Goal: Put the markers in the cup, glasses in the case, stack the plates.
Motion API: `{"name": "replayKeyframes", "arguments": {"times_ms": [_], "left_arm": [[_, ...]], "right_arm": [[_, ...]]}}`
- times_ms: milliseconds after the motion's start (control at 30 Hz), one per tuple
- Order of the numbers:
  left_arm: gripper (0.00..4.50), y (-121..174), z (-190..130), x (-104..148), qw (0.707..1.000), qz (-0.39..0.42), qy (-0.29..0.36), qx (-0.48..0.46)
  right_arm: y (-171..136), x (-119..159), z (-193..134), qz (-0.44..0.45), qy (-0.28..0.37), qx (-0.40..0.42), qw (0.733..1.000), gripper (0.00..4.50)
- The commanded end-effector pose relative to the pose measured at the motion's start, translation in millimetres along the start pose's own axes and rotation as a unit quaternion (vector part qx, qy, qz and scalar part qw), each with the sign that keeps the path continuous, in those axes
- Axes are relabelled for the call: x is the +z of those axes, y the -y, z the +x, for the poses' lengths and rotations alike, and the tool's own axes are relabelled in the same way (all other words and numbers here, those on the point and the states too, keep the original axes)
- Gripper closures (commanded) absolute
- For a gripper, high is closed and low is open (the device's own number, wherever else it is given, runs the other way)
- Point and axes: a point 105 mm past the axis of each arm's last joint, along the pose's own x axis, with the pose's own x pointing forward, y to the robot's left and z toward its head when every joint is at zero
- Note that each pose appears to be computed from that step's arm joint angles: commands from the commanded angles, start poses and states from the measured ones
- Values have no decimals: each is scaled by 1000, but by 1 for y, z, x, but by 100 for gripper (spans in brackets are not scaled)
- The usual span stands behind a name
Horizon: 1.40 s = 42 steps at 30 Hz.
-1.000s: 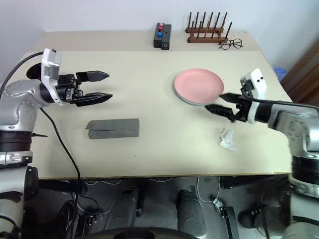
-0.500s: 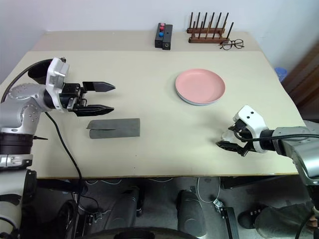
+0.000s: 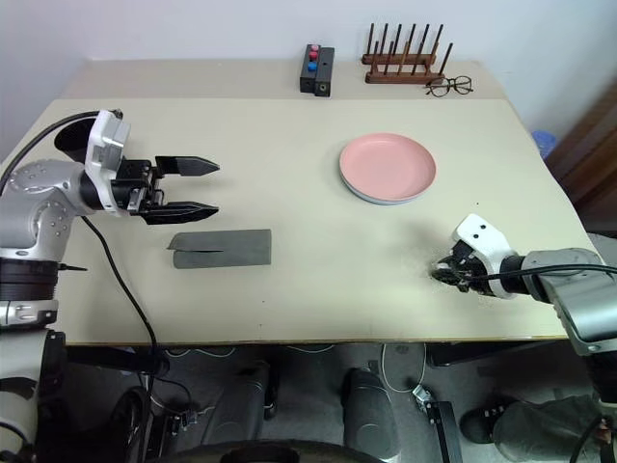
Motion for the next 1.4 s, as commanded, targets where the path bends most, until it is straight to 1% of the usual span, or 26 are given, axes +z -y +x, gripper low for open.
{"name": "replayKeyframes", "arguments": {"times_ms": [33, 133, 200, 267, 333, 367, 400, 433, 500, 567, 600, 667, 733, 767, 833, 933, 1000, 1033, 1067, 1167, 1233, 1267, 1333, 1400], "left_arm": [[0, 1, -4, 10, 1000, 27, 5, 7], [0, 0, -4, 11, 1000, 28, 5, 8], [0, -1, -4, 11, 1000, 29, 5, 9], [0, -3, -4, 12, 999, 32, 6, 13], [0, -14, -4, 14, 998, 42, 12, 46], [0, -18, -4, 15, 997, 45, 13, 59], [0, -21, -5, 15, 997, 46, 13, 66], [0, -28, -5, 14, 995, 39, 15, 86], [0, -34, -6, 16, 993, 33, 27, 107], [0, -37, -7, 17, 992, 37, 32, 120], [0, -40, -6, 17, 989, 51, 28, 135], [0, -43, -7, 19, 985, 55, 37, 157], [0, -41, -8, 20, 984, 58, 40, 165], [0, -39, -9, 19, 984, 57, 37, 166], [0, -34, -14, 16, 983, 58, 33, 172], [0, -28, -19, 15, 982, 57, 33, 179], [0, -26, -22, 15, 981, 55, 36, 182], [0, -25, -22, 15, 981, 53, 38, 182], [0, -24, -21, 15, 981, 52, 39, 182], [0, -22, -24, 16, 982, 49, 47, 177], [0, -22, -23, 16, 982, 51, 50, 176], [0, -21, -23, 17, 982, 53, 54, 174], [0, -19, -26, 16, 982, 58, 57, 171], [0, -17, -30, 13, 982, 60, 54, 172]], "right_arm": [[3, 2, -3, -12, 3, -4, 1000, 447], [5, 3, -4, -15, 9, -9, 1000, 447], [7, 20, -7, -7, 52, -10, 999, 447], [9, 55, -14, 7, 131, -9, 991, 447], [24, 104, -28, 24, 240, -41, 970, 447], [28, 117, -33, 28, 268, -51, 962, 447], [31, 124, -35, 30, 282, -57, 957, 447], [37, 139, -35, 25, 307, -77, 948, 447], [44, 168, -27, 4, 351, -102, 931, 447], [48, 187, -17, -1, 373, -119, 920, 447], [52, 195, -3, 11, 379, -127, 916, 447], [56, 200, 26, 13, 364, -137, 921, 447], [59, 195, 44, 37, 349, -130, 927, 392], [62, 187, 53, 26, 328, -140, 934, 363], [68, 177, 60, 39, 313, -149, 937, 272], [76, 182, 53, 39, 330, -164, 929, 111], [76, 189, 46, 30, 341, -165, 925, 16], [76, 192, 42, 20, 344, -164, 924, 3], [76, 193, 40, 14, 346, -164, 924, 3], [68, 212, 13, 20, 409, -114, 905, 3], [65, 216, -3, 12, 437, -100, 894, 3], [61, 214, -11, 2, 442, -89, 892, 3], [40, 199, -22, -29, 439, -35, 897, 3], [14, 178, -25, -57, 409, 24, 910, 3]]}}
